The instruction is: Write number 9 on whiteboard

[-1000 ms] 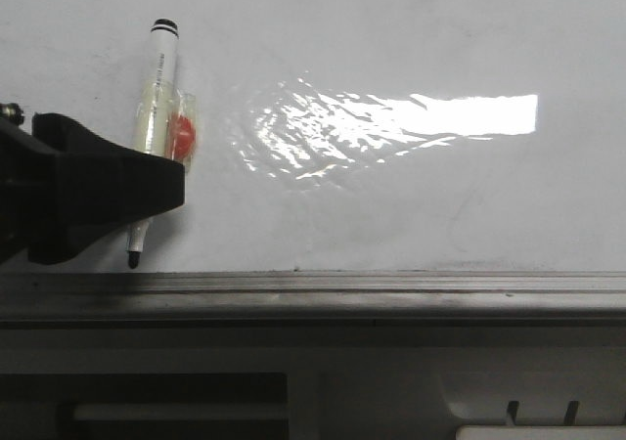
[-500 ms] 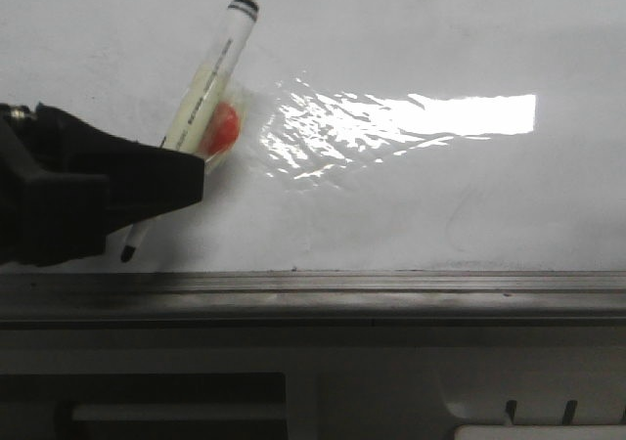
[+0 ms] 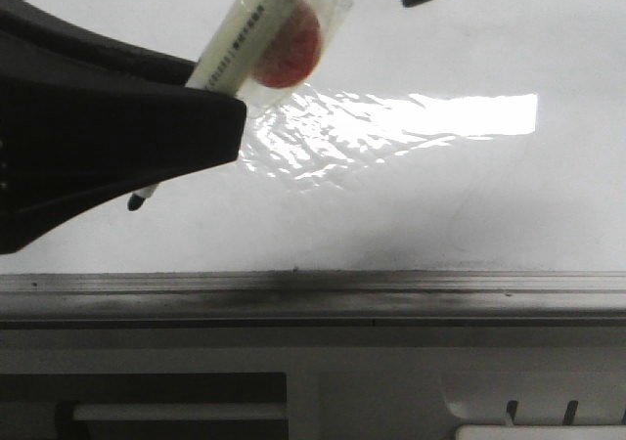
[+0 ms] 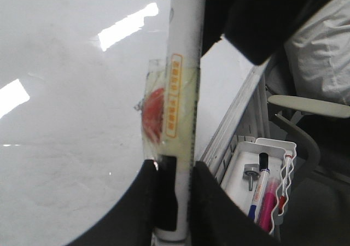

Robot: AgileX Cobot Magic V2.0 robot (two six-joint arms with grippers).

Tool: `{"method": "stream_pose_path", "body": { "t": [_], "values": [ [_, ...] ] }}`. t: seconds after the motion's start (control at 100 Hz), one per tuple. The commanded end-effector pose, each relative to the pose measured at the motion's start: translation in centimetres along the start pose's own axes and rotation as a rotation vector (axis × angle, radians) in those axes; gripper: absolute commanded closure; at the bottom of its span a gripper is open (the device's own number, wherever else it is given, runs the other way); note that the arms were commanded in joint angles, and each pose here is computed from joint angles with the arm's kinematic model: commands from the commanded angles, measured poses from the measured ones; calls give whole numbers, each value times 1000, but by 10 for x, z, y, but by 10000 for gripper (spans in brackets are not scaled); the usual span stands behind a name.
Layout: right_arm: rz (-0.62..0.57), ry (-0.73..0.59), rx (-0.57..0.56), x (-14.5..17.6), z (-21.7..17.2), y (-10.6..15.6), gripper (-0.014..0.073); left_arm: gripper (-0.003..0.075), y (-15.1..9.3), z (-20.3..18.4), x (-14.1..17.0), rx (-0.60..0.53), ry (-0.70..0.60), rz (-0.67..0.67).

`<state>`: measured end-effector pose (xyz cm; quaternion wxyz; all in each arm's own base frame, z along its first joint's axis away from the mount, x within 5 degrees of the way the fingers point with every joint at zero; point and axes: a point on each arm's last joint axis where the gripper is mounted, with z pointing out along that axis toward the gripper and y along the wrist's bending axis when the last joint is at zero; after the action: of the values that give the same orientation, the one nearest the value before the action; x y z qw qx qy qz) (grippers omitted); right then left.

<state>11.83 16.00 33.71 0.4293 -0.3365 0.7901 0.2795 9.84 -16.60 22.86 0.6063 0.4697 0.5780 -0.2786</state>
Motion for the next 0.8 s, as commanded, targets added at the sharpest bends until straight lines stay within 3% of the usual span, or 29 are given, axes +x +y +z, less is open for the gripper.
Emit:
{"method": "stream_pose_path", "body": {
  "t": [0.0,0.16,0.43,0.55,0.62,0.74,0.79],
  "values": [
    [-13,-113,-7,-19,-3,3,239,740,1,0,-16,3,-111,24],
    [-11,-75,-5,-16,5,2,266,740,0,-1,-11,1,-80,66],
    [-12,-68,-5,-16,6,2,627,740,0,0,-10,2,-63,66],
    [-12,-70,-5,-16,6,2,671,729,0,0,-7,2,-40,63],
    [-12,-74,-5,-16,6,2,671,659,0,0,-7,2,-37,63],
    [-17,-71,-3,-16,6,2,671,443,1,0,-7,-4,-39,55],
    [-17,-71,-3,-16,6,2,671,400,2,0,-7,-21,-39,32]
  ]
}}
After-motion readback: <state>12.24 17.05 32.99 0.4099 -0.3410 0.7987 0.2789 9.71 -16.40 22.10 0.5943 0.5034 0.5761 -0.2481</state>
